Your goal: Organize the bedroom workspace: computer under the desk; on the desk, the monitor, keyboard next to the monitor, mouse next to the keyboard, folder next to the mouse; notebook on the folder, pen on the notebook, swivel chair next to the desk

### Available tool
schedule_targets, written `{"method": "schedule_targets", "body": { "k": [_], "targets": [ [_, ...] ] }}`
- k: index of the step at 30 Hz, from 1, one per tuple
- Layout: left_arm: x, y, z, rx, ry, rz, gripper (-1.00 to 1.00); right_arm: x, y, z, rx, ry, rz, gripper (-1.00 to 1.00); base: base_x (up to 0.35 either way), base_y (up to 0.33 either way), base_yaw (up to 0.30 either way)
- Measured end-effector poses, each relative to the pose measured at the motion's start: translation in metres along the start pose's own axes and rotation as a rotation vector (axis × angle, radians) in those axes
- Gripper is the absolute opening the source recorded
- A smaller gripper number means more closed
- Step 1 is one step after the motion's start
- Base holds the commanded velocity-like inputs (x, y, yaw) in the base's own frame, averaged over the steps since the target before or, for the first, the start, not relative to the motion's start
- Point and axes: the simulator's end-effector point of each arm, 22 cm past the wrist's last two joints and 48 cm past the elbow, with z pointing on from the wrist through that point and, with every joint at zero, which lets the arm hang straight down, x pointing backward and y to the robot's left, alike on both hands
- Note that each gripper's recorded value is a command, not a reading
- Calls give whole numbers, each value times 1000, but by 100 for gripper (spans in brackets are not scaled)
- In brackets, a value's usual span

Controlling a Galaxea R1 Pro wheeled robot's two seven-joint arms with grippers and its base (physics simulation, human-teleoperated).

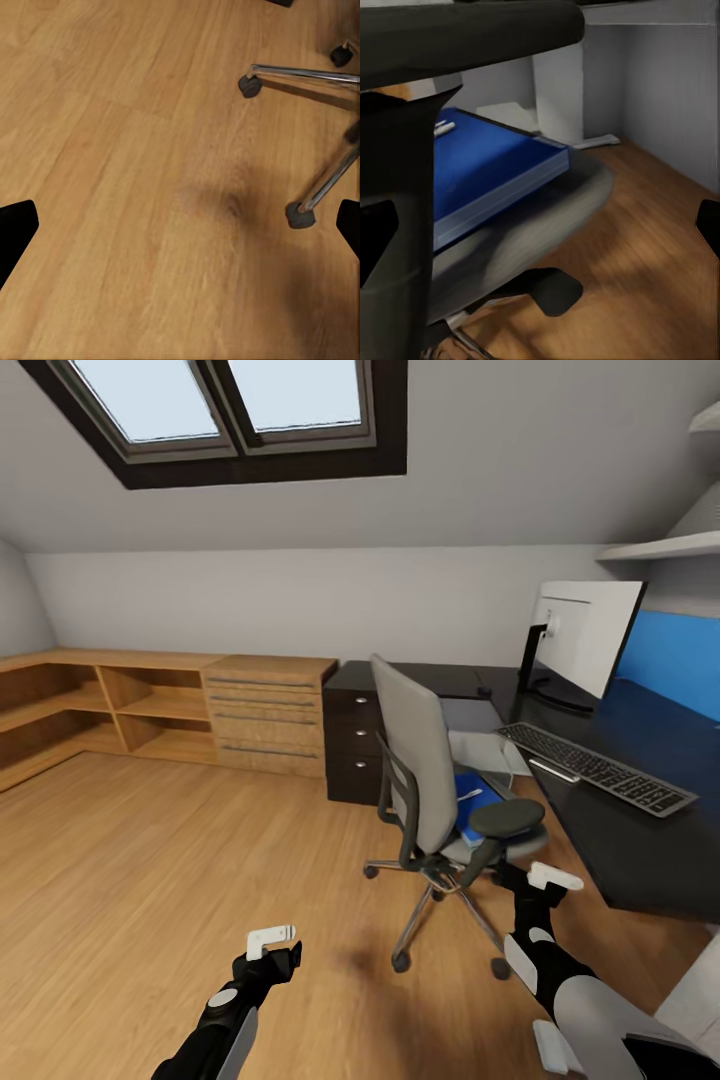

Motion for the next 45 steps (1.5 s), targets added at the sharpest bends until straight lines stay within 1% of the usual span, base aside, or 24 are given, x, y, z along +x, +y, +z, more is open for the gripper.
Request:
{"method": "schedule_targets", "body": {
  "k": [6, 13, 20, 38, 45],
  "targets": [
    [-1, 0, 0, 0, -2, 0, 100, -1, 0, 0, 0, -3, 2, 100, 6, -1, -36],
    [-1, 0, -1, 1, -3, 0, 100, -2, -1, 0, 4, -5, 4, 100, 165, 0, -6],
    [-1, -1, -1, -1, -2, -2, 100, -2, 0, 0, 0, -4, 2, 100, 28, 0, 0],
    [34, 6, 16, -2, -3, -3, 100, 37, -7, -5, 0, -5, 2, 100, 0, 0, 0],
    [34, 6, 16, -2, -3, -3, 100, 37, -7, -5, 0, -5, 2, 100, 0, 0, 0]
  ]
}}
